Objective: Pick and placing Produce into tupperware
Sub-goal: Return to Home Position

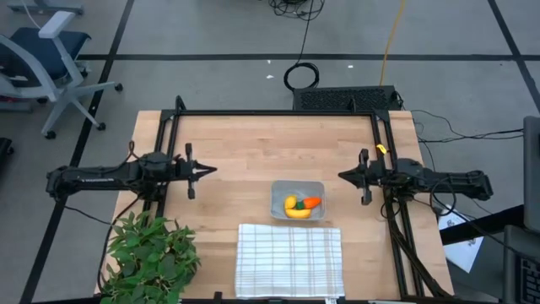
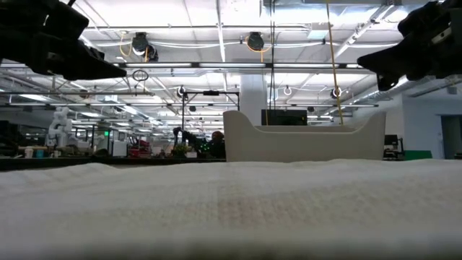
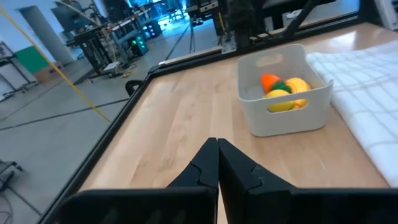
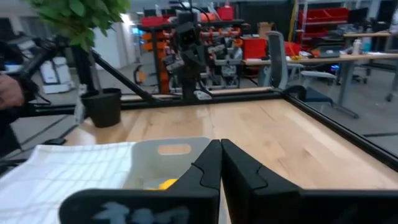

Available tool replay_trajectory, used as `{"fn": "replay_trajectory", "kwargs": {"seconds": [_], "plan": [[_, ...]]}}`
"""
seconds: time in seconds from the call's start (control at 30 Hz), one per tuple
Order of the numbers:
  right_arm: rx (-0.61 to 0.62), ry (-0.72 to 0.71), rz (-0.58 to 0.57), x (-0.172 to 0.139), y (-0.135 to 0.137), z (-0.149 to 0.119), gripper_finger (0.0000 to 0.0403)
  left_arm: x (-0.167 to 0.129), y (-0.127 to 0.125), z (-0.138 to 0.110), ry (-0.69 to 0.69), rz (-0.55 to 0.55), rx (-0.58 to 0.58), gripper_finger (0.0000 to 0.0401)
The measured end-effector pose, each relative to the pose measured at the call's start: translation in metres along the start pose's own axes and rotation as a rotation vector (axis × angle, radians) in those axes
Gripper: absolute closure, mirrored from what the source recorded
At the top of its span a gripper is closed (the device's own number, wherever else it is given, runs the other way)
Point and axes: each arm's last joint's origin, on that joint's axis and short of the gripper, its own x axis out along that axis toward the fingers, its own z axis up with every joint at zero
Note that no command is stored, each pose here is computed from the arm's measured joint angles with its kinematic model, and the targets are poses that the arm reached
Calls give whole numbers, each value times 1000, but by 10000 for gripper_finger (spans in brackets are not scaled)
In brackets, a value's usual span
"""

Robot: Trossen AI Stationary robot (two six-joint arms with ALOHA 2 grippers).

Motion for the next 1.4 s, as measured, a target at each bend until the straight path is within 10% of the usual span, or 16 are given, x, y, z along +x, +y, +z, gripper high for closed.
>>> {"fn": "replay_trajectory", "kwargs": {"seconds": [1.4], "plan": [[26, -4, 35, -4, 1, 0, 403, -10, -8, -2, -8, -109, -31, 400]]}}
